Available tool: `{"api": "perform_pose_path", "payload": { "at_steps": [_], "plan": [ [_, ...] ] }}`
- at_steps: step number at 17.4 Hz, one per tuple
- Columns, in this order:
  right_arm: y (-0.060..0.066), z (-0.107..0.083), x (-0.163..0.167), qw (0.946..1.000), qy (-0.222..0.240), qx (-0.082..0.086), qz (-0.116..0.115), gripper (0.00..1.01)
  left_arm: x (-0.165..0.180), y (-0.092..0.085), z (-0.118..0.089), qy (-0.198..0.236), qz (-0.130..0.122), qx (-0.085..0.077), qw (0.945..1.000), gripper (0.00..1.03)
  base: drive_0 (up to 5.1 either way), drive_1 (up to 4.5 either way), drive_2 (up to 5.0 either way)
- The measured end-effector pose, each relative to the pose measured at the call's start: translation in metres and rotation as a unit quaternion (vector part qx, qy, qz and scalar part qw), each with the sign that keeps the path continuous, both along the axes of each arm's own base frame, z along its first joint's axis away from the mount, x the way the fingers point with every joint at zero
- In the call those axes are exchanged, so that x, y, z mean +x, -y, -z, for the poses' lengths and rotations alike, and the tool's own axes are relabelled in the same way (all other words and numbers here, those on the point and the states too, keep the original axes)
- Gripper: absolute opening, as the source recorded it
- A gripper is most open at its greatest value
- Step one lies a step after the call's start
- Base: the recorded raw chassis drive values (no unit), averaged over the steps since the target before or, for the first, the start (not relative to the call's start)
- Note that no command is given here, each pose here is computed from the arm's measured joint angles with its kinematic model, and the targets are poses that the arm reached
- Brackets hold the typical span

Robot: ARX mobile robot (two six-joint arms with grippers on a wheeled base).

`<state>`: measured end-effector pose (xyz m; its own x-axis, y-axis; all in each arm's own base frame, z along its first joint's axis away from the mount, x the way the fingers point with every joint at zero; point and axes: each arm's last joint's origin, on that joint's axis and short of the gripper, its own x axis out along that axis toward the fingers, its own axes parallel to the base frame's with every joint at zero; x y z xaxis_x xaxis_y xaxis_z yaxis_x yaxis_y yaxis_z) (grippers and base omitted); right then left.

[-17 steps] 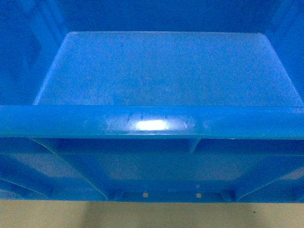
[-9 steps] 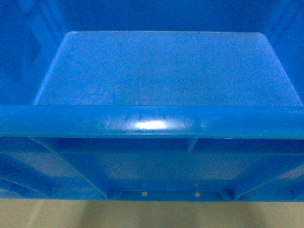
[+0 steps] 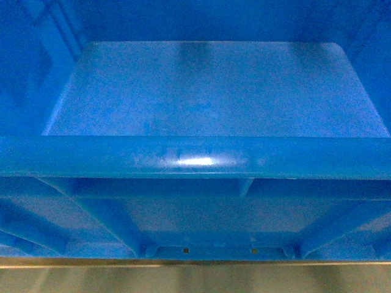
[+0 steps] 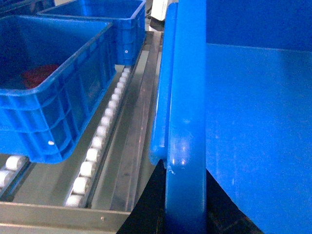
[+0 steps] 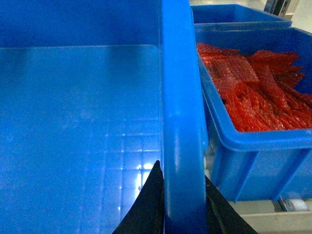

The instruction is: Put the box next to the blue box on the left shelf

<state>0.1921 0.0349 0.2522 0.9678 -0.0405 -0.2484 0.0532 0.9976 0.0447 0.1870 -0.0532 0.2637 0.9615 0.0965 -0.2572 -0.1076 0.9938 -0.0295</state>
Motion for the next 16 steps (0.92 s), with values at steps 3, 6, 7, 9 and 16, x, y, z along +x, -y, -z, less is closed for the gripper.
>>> {"api": "perform_pose_path", "payload": {
  "at_steps": [3,6,7,9,16],
  "plan": [
    [0.0,0.0002,-0.0001,1.0,-0.001,0.0,0.0,0.09,-0.0002,-0.0001,0.0001,-0.001,0.0,0.0,1.0,0.09,0.1,4.36,-4.1],
    [0.0,0.0001,0.0,1.0,-0.001,0.0,0.0,0.09,-0.0001,0.0,0.0,0.0,0.0,0.0,1.0,0.09,0.1,4.36,-4.1],
    [0.0,-0.0002,0.0,1.0,0.001,0.0,0.001,0.09,0.0,0.0,-0.0002,0.001,0.0,0.0,1.0,0.09,0.1,4.36,-4.1],
    [0.0001,0.0001,-0.0001,1.0,-0.001,0.0,0.001,0.09,-0.0001,0.0,-0.0001,0.0,0.0,0.0,1.0,0.09,0.1,4.36,-4.1],
    [0.0,0.0,0.0001,1.0,0.0,0.0,0.001,0.09,0.0002,0.0001,0.0001,0.0,0.0,0.0,1.0,0.09,0.1,4.36,-4.1]
  ]
}}
